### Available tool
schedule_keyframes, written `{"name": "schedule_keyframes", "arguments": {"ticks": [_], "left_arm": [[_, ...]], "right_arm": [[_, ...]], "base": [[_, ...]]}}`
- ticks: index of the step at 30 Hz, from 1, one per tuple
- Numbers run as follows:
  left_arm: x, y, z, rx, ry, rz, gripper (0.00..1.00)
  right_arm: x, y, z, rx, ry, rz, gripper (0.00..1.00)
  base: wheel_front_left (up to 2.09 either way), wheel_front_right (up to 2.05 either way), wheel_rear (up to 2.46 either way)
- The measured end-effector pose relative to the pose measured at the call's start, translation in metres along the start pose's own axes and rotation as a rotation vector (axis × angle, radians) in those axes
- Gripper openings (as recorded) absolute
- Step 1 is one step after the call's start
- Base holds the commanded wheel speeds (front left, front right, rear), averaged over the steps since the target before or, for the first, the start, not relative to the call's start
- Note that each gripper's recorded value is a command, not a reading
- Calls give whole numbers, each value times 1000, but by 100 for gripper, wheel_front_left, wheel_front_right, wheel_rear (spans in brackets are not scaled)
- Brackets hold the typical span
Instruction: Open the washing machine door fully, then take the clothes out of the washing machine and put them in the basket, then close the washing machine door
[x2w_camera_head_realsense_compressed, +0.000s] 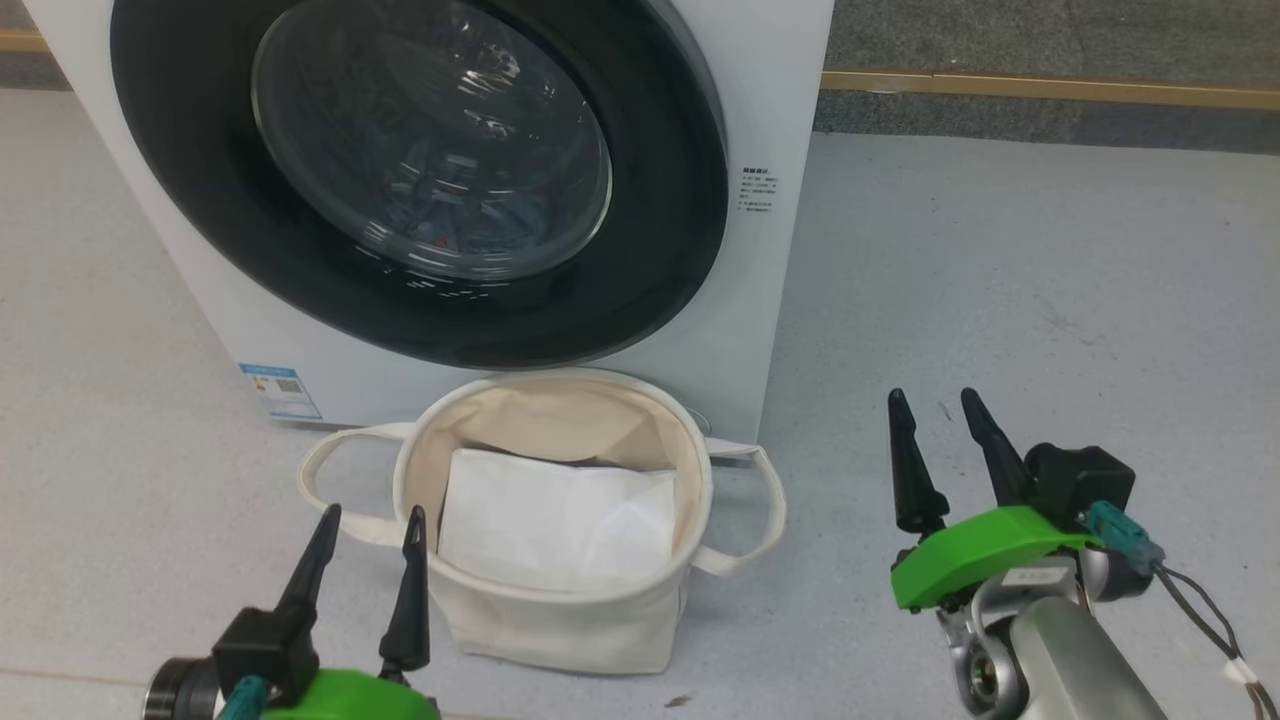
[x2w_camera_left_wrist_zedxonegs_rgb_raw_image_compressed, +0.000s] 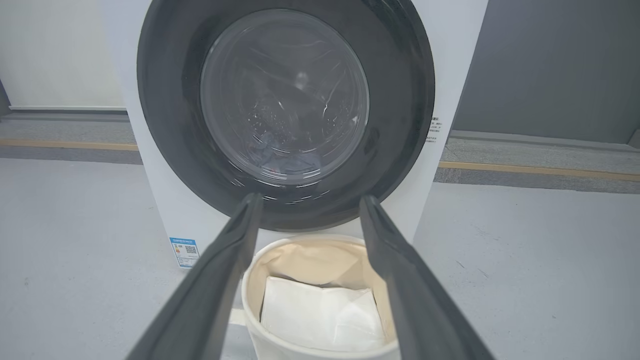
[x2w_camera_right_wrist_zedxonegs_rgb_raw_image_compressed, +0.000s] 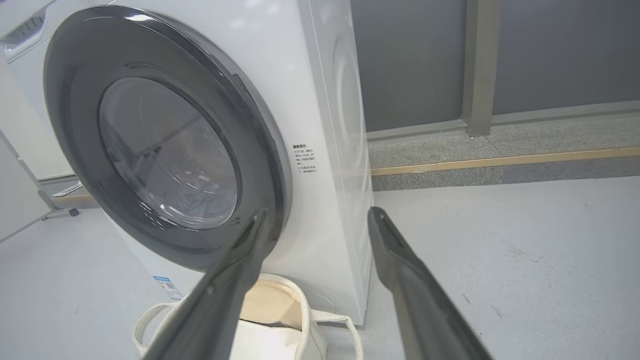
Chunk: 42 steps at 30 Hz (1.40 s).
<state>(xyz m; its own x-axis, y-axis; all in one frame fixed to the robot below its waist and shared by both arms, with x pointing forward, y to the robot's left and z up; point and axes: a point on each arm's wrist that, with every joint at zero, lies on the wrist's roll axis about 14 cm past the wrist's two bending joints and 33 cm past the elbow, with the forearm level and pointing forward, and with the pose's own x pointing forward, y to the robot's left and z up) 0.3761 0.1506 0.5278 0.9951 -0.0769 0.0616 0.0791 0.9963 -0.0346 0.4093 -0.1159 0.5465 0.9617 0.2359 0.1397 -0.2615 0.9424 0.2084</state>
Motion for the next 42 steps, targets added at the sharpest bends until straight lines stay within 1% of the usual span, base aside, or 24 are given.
{"name": "schedule_keyframes", "arguments": {"ticks": [3, 10, 23, 27, 31, 32, 38, 40, 42], "left_arm": [[0, -1, -1, -7, 6, -1, 100], [0, -2, -5, -15, 18, -4, 100], [0, -3, -6, -13, 22, -8, 100], [0, -4, -7, -12, 26, -10, 100], [0, -6, -9, -12, 29, -11, 100], [-1, -6, -9, -11, 30, -12, 100], [-1, -10, -12, -24, 40, -21, 100], [-1, -11, -14, -29, 45, -24, 100], [0, -13, -18, -31, 57, -29, 100]], "right_arm": [[1, -1, 0, -5, 2, -1, 100], [4, 0, 1, -61, 3, 9, 100], [3, 0, -2, -86, 7, 14, 100], [4, 2, -2, -145, 4, 27, 100], [4, 3, -1, -145, -5, 30, 99], [4, 3, -1, -140, -7, 31, 0], [5, 1, 1, -9, -28, 7, 0], [6, -3, 0, 89, -34, -17, 0], [7, -11, -1, 244, -46, -57, 0]], "base": [[0, 0, 0], [0, 0, 0], [0, 0, 0], [0, 0, 0], [0, 0, 0], [0, 0, 0], [0, 0, 0], [0, 0, 0], [0, 0, 0]]}}
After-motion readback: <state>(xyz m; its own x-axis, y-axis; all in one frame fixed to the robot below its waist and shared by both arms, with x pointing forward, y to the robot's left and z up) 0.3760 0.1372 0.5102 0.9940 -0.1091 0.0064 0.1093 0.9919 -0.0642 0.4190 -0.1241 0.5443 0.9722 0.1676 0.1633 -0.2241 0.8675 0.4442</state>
